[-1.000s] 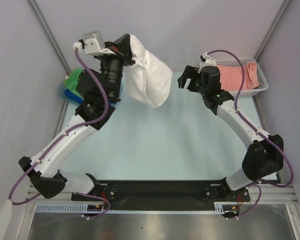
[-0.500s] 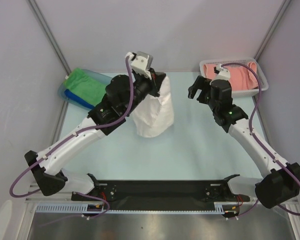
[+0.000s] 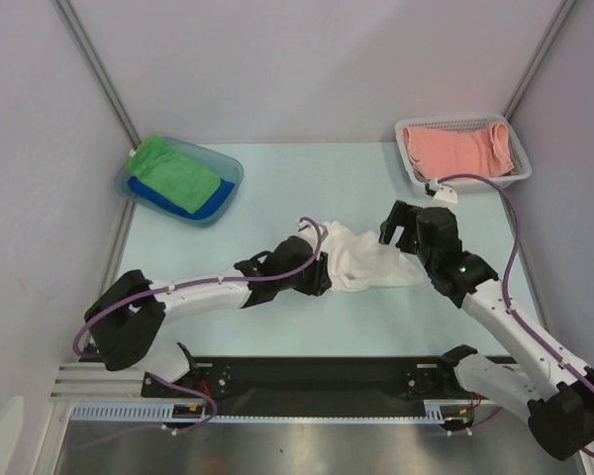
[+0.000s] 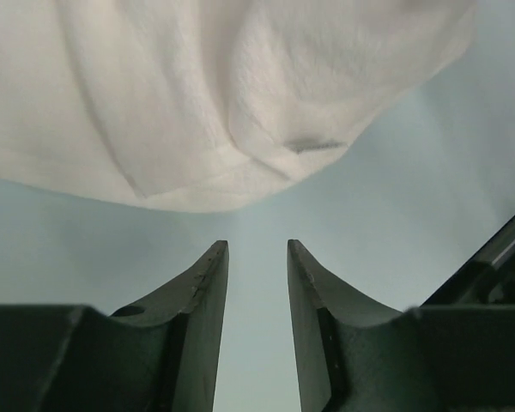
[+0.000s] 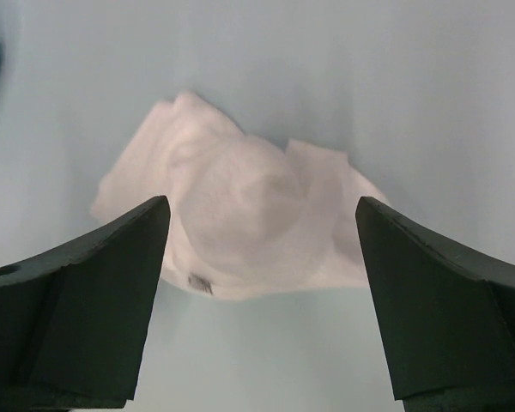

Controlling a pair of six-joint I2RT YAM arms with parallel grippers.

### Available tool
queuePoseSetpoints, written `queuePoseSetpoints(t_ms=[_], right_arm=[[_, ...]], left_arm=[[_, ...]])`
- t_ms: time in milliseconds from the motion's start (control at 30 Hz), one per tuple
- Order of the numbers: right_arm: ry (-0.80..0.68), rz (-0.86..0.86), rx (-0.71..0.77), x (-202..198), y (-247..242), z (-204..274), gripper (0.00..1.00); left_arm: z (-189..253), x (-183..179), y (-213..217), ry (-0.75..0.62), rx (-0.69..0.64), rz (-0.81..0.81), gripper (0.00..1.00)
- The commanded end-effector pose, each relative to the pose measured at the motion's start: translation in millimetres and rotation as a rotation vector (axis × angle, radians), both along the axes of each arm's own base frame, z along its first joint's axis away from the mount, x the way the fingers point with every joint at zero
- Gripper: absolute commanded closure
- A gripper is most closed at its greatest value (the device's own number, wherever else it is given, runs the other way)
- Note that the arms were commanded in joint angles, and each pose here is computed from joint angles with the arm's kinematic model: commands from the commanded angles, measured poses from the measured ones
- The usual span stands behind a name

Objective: Fold and stack the towels
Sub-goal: Move the towel to the center of the board, then flatten out the crumpled towel

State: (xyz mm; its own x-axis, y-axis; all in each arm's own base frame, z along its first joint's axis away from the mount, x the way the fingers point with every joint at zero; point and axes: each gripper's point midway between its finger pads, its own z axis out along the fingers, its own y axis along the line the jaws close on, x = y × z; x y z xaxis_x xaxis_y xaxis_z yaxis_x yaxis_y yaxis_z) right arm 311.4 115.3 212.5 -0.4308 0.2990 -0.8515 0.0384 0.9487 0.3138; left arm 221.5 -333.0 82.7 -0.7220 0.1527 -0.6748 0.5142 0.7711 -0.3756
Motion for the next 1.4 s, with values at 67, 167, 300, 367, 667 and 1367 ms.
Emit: queuePoseSetpoints(t_ms=[67,167,300,367,667,1367], right_arm=[[0.073,-0.027,0.015,-36,-2,-39,0.08],[0.097,-0.009,0.060,-53,2,-56,0.13],[0.109,0.065,0.121,-68,27,-65,0.17],[0.141,0.096,0.134,-76,42,-80,0.17],[0.186,0.128,0.169,-73,76,-117,0.32],[0.224,0.094,0.186,-54,96,-146,0.38]], left_arm=[[77,45,13,-0.157,-0.153,0.292,0.62],[73,62,25,-0.145,-0.094,0.357,0.62],[51,77,28,-0.085,-0.055,0.371,0.60],[44,77,23,-0.053,-0.065,0.352,0.58],[-2,72,11,0.098,-0.133,0.270,0.53],[-36,63,5,0.191,-0.175,0.266,0.56]])
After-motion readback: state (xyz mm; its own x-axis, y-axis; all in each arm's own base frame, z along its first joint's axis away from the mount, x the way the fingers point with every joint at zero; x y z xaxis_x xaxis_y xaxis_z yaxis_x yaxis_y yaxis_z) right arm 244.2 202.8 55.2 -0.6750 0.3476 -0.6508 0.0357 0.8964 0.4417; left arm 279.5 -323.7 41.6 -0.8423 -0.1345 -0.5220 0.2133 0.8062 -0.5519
